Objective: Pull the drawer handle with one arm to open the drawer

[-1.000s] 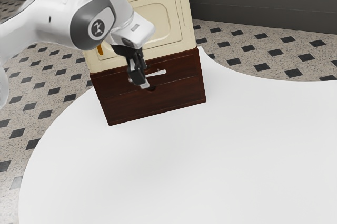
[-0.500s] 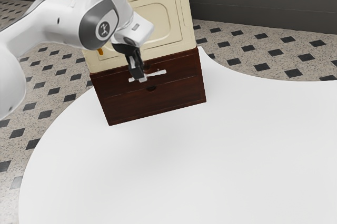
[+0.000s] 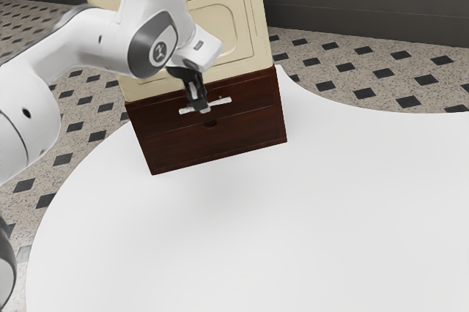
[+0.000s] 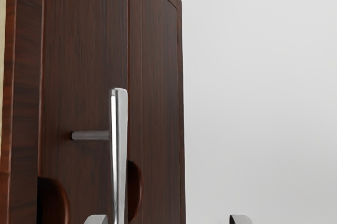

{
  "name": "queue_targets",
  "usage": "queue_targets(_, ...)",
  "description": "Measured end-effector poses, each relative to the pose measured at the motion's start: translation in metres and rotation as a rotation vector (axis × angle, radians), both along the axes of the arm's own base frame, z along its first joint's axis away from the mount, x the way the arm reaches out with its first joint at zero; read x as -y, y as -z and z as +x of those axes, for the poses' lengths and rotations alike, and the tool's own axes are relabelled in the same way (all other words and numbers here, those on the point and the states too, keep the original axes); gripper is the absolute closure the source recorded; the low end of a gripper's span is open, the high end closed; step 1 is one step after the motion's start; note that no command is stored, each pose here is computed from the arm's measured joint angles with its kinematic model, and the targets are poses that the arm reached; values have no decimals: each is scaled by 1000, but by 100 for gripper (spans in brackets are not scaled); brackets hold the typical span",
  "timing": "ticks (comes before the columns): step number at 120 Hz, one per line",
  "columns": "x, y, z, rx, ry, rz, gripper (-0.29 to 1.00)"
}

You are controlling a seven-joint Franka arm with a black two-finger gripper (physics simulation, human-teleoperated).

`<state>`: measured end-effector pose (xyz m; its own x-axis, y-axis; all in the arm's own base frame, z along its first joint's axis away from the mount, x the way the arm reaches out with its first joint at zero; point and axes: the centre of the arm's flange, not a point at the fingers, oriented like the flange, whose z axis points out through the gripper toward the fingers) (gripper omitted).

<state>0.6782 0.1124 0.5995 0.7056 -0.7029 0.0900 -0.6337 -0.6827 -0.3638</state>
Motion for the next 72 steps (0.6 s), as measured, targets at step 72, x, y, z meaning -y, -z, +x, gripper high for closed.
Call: queue_targets(72, -20, 19, 20, 22, -20, 24, 47)
